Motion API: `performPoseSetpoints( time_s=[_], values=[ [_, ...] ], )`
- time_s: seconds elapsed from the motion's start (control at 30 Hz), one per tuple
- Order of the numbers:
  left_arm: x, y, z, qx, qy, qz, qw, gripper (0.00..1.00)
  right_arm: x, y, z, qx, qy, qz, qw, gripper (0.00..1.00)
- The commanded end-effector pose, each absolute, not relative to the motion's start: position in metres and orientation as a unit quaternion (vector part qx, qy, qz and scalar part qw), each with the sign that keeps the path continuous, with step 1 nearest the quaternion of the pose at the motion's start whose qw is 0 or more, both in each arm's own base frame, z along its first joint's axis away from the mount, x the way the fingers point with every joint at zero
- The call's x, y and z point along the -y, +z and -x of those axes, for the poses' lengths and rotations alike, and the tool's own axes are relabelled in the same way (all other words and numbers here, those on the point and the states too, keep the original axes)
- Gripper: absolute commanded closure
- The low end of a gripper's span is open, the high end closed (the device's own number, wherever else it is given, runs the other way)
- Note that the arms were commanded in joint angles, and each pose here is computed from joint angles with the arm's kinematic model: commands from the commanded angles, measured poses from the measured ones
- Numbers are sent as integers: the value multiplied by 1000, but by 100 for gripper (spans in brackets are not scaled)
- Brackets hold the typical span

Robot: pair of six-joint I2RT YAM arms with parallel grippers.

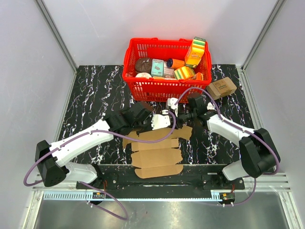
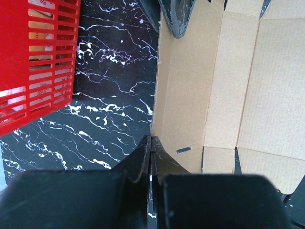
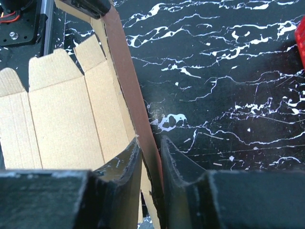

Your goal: Fold the paper box

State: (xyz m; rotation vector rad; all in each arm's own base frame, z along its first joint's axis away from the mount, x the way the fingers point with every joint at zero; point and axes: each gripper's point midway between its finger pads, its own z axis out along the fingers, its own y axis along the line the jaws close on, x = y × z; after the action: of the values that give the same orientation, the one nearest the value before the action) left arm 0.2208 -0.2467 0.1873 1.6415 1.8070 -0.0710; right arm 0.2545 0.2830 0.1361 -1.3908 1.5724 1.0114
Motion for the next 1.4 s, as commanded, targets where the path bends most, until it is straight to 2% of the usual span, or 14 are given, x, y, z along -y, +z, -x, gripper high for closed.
performPoseSetpoints(
  time_s=[0.0,0.13,0.4,0.5,0.6,0.67,0.87,0.9,1.03,1.1,1.3,1.37],
  values=[
    [256,200,-231,-686,-29,-626,369,100,-299,167,-260,-575,414,557,433,71],
    [257,199,-232,-686,-28,-627,369,100,-300,170,-260,-572,417,555,436,70],
    [257,198,-233,-687,-27,-627,367,100,-301,167,-256,-568,421,563,427,80],
    [257,198,-234,-688,-24,-626,367,100,-301,163,-254,-570,420,567,421,73],
    [257,198,-234,-687,-23,-626,367,100,-300,161,-252,-571,419,568,418,71],
    [257,198,-235,-689,-23,-625,367,100,-301,160,-250,-572,420,569,415,74],
    [257,199,-236,-689,-21,-624,368,100,-299,154,-244,-574,420,580,397,94],
    [256,199,-236,-690,-21,-622,370,100,-299,154,-245,-575,417,581,398,94],
    [256,199,-237,-691,-22,-621,370,100,-297,146,-247,-586,406,579,395,79],
    [256,199,-237,-691,-23,-621,370,100,-297,145,-246,-586,404,581,394,78],
    [257,199,-237,-691,-23,-621,370,100,-299,146,-245,-583,407,584,393,100],
    [257,198,-237,-692,-24,-621,369,100,-299,147,-246,-584,406,582,394,100]
  ],
)
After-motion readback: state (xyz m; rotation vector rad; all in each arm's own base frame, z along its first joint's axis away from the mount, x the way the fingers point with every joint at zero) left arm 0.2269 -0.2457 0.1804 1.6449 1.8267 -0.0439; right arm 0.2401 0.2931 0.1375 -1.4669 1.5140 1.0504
